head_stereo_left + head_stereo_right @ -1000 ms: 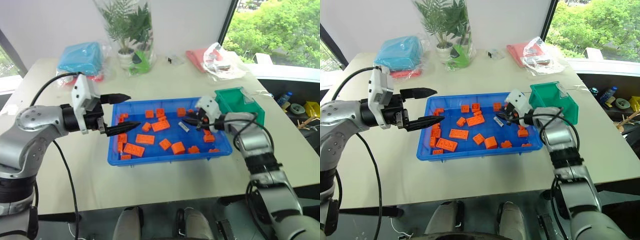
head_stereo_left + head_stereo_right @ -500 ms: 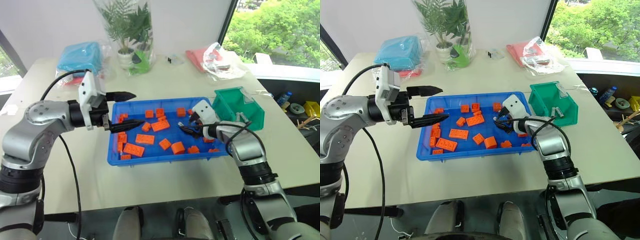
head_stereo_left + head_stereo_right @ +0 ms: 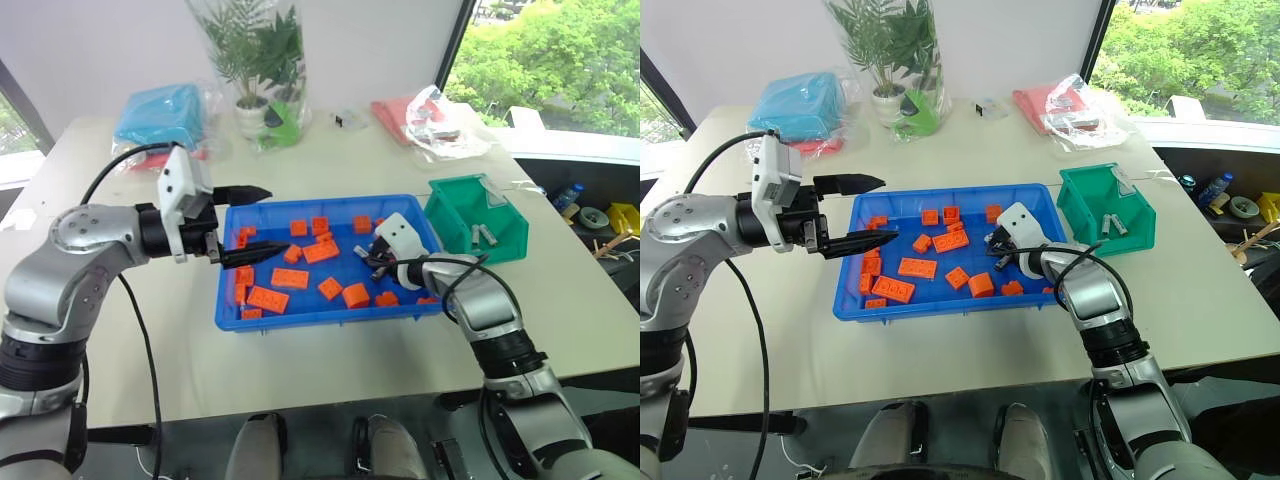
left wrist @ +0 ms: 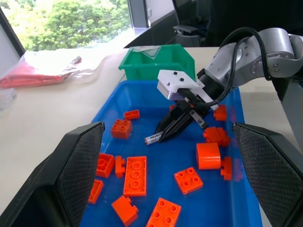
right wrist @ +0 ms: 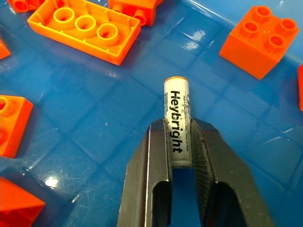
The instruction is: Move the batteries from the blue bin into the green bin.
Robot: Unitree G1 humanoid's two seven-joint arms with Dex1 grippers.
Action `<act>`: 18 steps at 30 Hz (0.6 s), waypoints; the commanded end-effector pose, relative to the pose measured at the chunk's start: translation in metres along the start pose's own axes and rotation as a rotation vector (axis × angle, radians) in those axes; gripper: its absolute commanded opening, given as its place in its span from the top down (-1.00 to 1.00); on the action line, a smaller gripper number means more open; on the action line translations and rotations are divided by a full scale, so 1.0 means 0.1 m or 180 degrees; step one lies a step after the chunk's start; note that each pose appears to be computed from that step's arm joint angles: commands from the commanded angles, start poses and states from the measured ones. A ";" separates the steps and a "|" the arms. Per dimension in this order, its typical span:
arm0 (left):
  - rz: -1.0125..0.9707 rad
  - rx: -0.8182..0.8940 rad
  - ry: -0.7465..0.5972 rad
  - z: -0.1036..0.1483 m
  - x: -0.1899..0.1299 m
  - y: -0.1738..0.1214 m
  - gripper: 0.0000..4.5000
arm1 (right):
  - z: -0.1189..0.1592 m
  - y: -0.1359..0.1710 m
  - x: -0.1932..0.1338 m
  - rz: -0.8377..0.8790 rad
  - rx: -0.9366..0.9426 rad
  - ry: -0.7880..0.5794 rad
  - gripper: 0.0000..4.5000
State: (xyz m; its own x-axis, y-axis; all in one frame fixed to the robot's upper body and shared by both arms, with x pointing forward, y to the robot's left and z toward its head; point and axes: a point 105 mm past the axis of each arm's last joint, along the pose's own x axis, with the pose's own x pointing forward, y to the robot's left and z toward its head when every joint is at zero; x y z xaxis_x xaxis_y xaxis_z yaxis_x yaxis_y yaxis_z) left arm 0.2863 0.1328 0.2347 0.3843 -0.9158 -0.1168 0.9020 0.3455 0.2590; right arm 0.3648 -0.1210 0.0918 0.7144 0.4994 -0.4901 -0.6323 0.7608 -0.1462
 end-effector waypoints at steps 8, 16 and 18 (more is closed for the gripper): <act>0.0006 -0.0017 -0.0048 0.00 -0.08 -0.07 -1.00 | 0.42 -1.32 -1.20 -0.1699 0.0522 -0.0575 0.97; 0.0047 -0.0117 -0.0012 -0.10 -0.12 -0.06 -1.00 | 0.19 -1.47 -1.28 -0.1737 0.0621 -0.0426 0.50; 0.0075 -0.0139 0.0001 -0.12 -0.14 -0.04 -1.00 | 0.20 -1.54 -1.33 -0.1803 0.0471 -0.0433 0.08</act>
State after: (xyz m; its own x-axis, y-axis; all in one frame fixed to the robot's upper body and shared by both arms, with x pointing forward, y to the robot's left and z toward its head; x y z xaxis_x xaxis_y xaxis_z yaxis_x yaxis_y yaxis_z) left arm 0.2804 0.1405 0.2152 0.3905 -0.9113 -0.1305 0.9123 0.3641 0.1873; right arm 0.3717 -0.2900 0.1730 0.9428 0.0498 -0.3295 -0.1100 0.9798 -0.1667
